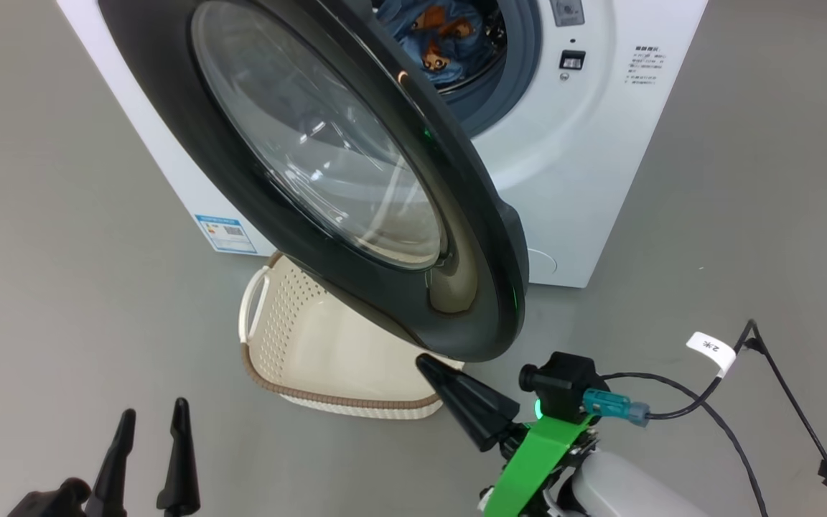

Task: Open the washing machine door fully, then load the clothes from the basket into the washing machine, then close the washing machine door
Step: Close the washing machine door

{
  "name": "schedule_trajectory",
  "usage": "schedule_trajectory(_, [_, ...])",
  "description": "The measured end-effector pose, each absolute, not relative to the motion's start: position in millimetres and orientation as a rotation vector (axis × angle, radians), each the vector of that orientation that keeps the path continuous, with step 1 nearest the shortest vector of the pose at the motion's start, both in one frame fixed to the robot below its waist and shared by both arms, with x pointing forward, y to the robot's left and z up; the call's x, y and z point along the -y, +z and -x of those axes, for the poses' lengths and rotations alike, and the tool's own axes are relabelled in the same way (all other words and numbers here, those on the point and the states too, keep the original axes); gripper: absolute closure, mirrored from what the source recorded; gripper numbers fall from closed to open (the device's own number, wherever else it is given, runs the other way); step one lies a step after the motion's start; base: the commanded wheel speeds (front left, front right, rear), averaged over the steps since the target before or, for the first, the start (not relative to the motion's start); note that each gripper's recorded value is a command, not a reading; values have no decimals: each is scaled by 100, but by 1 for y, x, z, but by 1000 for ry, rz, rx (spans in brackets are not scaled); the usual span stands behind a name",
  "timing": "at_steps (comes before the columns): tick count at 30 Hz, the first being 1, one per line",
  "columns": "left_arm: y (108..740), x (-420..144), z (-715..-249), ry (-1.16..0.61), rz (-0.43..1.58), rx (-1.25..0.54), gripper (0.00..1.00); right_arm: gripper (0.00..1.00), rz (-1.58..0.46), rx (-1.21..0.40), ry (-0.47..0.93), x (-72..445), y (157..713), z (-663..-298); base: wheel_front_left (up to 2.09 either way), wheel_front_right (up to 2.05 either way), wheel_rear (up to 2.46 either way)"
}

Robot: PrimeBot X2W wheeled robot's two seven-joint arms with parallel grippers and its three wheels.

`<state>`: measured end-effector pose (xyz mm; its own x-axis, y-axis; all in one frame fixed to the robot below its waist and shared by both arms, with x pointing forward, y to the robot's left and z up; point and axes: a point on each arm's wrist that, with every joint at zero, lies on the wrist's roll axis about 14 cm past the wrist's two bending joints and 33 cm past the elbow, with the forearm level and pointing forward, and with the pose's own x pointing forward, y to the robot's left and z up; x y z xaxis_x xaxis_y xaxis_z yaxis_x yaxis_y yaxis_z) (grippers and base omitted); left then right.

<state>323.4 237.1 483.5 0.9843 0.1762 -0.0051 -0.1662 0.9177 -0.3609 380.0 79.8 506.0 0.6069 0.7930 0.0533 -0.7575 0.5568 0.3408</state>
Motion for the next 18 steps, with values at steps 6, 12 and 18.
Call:
schedule_trajectory(6, [480,-234,-329,169,372,15,0,100,-352,-140,849,-66,493,-395,0,0,0])
schedule_trajectory(12, [480,-232,-337,157,373,15,0,100,-369,-132,773,-48,490,-414,0,0,0])
schedule_trajectory(18, [480,-229,-343,146,373,12,0,100,-387,-113,718,-35,493,-427,0,0,0])
